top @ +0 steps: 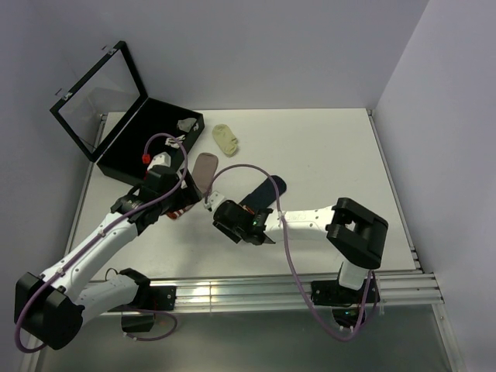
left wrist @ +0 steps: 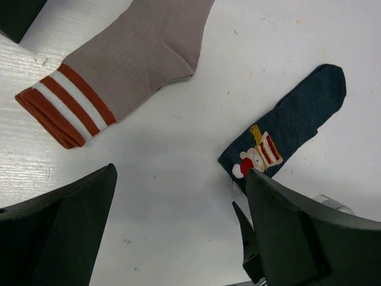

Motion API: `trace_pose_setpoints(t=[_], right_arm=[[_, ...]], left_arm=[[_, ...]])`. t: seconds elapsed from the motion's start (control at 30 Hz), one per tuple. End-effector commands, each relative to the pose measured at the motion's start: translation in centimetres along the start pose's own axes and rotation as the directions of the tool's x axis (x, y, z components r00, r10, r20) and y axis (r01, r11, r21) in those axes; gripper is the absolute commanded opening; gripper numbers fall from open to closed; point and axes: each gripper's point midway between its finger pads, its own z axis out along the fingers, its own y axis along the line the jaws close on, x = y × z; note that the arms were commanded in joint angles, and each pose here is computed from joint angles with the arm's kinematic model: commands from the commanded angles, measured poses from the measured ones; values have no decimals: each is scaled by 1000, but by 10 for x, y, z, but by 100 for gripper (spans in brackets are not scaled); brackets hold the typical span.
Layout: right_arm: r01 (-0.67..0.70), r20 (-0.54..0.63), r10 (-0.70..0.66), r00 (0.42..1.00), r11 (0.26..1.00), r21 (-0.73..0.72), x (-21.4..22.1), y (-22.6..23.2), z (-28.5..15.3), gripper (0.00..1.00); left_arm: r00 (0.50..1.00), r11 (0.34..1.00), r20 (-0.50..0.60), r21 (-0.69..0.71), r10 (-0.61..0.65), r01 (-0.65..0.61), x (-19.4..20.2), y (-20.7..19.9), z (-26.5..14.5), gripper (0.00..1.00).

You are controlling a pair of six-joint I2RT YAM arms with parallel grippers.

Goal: Roll the socks
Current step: Roll the sock at the center of the board.

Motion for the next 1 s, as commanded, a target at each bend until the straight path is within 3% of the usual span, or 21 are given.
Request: trace_pose_setpoints(t=[0.0, 0.33, 0.6, 0.7, 0.83, 0.97], right_arm=[[57, -13, -56, 998, 997, 53, 5, -4, 5, 54], [134, -52, -129, 990, 986, 105, 17, -10, 16, 54], [172, -89, -162, 983, 978, 122, 26, -9, 25, 45], [182, -94, -171, 981, 976, 121, 28, -7, 27, 38], [172, -75, -164, 984, 978, 120, 25, -6, 26, 14], [134, -16, -133, 991, 988, 73, 11, 1, 18, 1]], left_arm=[[1000, 1000, 14, 20, -22, 22, -3, -4, -1, 95], [1000, 1000, 5, 1, -22, 22, -1, 0, 2, 95], [1000, 1000, -1, -7, -19, 19, -1, 0, 5, 95], [1000, 1000, -7, -10, -16, 16, 1, 0, 6, 95], [1000, 1000, 0, -8, -16, 16, -1, 0, 4, 95], [1000, 1000, -6, -9, -12, 12, 0, 0, 5, 95]])
